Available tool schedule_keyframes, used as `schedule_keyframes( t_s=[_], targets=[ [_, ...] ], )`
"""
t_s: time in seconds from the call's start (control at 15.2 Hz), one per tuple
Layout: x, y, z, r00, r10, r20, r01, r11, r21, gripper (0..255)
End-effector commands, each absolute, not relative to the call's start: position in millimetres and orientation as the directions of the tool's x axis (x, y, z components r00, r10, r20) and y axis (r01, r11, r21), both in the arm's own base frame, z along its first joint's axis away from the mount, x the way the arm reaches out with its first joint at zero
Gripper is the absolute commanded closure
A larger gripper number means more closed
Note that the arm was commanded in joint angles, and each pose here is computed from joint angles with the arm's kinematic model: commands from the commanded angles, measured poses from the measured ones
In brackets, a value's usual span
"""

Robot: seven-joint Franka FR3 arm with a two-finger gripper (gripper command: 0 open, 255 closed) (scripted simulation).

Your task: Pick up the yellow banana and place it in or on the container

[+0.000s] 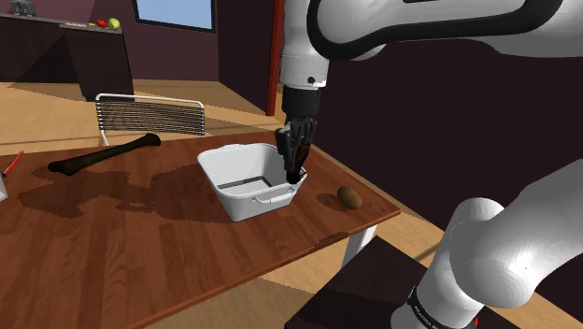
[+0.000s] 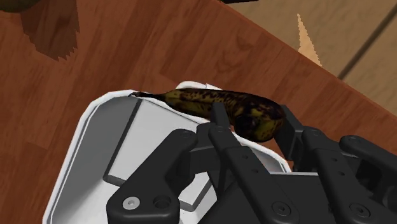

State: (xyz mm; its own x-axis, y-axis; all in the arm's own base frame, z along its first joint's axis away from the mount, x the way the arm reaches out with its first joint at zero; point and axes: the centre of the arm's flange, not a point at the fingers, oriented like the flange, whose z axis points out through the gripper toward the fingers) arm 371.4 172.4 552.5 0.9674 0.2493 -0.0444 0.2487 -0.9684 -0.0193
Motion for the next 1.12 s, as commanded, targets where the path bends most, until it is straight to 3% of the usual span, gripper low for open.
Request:
schedule_keyframes(
  t_s=[0.0, 0.66, 1.06],
  targets=[
    [395.6, 173.0, 552.9, 0.967, 0.249, -0.044, 0.249, -0.968, -0.019, 255],
    [532.0, 172.9, 552.7, 0.967, 0.249, -0.044, 0.249, -0.968, -0.019, 255],
    [532.0, 172.9, 521.0, 0.967, 0.249, -0.044, 0.249, -0.968, -0.019, 255]
  ],
)
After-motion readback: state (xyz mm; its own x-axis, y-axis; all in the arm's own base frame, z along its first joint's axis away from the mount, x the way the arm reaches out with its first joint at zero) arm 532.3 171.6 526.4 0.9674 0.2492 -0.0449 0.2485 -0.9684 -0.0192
